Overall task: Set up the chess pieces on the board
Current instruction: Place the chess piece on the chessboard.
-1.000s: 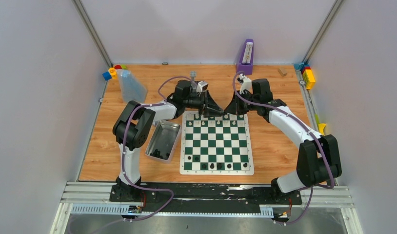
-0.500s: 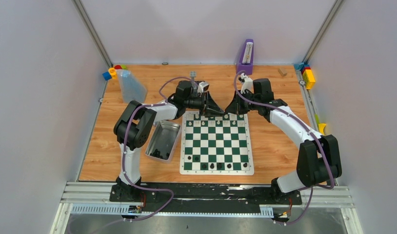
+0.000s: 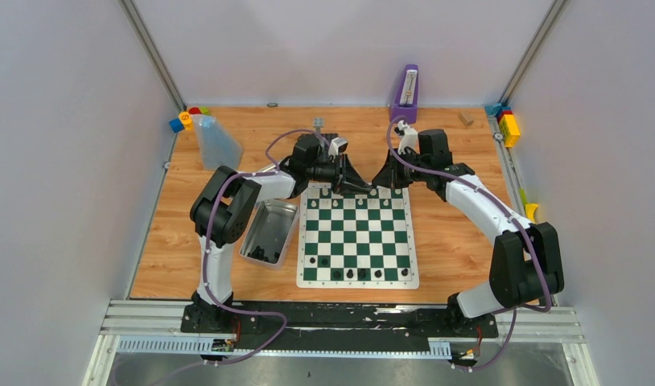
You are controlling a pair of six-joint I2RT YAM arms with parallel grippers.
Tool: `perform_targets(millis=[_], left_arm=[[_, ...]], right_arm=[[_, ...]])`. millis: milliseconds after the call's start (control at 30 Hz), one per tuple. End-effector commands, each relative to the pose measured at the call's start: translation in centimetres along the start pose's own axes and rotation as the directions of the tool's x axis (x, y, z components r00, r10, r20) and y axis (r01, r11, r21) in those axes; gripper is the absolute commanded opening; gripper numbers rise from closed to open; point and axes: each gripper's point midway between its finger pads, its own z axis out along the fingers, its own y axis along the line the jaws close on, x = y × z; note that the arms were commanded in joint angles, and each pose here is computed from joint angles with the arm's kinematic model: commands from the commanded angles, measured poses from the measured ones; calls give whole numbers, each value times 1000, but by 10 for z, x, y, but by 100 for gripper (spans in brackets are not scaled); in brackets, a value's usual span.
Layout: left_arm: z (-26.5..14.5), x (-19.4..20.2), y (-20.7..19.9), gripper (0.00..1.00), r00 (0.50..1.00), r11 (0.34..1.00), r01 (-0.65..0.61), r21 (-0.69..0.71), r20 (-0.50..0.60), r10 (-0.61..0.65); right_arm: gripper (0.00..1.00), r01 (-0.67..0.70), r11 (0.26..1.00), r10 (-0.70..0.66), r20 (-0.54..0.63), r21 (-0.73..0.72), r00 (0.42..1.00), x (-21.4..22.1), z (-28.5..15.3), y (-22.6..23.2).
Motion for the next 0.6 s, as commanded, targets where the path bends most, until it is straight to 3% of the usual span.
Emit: perform_targets(millis=[0, 200, 333, 567], left_arm=[[4, -2, -17, 24, 998, 997, -61, 40, -14, 62], [4, -2, -17, 16, 998, 997, -67, 36, -14, 68], [2, -1, -17, 7, 995, 995, -101, 22, -20, 102], [-3, 4, -13, 2, 972, 971, -232, -54, -50, 230]], right_arm=[[0, 47, 998, -44, 75, -34, 996, -22, -10, 14], [2, 65, 997, -62, 78, -45, 995, -22, -12, 17], [19, 91, 994, -86, 94, -52, 992, -25, -19, 19], [49, 136, 987, -124, 133, -85, 983, -33, -43, 20]])
